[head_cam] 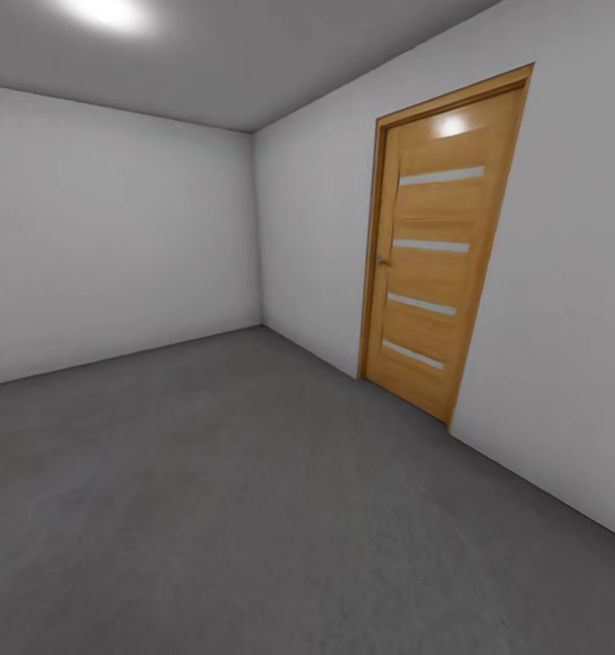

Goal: Move the two storage containers from the living room to the garage. In the garage, place one container on the floor and stack the other container on top of it (either order is fine).

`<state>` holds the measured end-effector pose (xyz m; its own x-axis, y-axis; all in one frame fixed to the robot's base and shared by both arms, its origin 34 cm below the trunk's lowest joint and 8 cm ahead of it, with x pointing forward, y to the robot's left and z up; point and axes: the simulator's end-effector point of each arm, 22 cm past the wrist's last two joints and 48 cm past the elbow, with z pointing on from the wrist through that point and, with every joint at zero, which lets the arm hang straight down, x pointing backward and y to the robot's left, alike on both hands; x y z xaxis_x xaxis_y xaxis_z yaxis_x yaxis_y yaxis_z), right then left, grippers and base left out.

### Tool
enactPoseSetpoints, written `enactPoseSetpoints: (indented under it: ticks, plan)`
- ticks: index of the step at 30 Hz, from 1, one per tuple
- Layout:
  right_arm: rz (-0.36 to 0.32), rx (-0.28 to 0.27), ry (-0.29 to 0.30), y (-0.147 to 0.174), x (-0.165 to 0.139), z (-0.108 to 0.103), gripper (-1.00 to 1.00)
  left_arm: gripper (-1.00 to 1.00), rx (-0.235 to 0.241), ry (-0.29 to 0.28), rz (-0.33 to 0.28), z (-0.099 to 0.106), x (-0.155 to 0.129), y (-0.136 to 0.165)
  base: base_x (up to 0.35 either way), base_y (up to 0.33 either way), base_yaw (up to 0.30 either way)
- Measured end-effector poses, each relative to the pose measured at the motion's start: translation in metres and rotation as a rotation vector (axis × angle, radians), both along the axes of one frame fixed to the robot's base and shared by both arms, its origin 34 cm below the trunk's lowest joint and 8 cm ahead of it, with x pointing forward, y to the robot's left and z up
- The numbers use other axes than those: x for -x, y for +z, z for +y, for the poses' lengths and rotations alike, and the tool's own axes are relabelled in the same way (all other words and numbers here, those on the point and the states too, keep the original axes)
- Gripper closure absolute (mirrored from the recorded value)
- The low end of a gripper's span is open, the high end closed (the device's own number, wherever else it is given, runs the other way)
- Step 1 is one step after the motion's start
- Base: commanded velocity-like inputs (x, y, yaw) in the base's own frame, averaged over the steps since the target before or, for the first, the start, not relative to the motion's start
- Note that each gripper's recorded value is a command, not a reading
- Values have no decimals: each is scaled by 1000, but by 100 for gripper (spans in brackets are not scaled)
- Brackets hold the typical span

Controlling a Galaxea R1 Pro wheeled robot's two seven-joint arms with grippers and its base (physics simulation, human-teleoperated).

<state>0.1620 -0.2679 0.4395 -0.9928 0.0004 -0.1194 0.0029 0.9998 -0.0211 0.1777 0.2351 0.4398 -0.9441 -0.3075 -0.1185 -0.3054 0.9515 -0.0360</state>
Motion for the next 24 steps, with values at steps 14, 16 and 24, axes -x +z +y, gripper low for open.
enactPoseSetpoints:
  ticks: [14, 16, 24]
  plan:
    - [1, 0, -2, 0, 0, 0, -100, -100, 0, 0, 0, 0, 0, 0, 325, 0, 0]
    - [1, 0, -3, 0, 0, 0, -100, -100, 0, 0, 0, 0, 0, 0, 325, 0, 0]
    - [1, 0, -1, 0, 0, 0, -100, -100, 0, 0, 0, 0, 0, 0, 325, 0, 0]
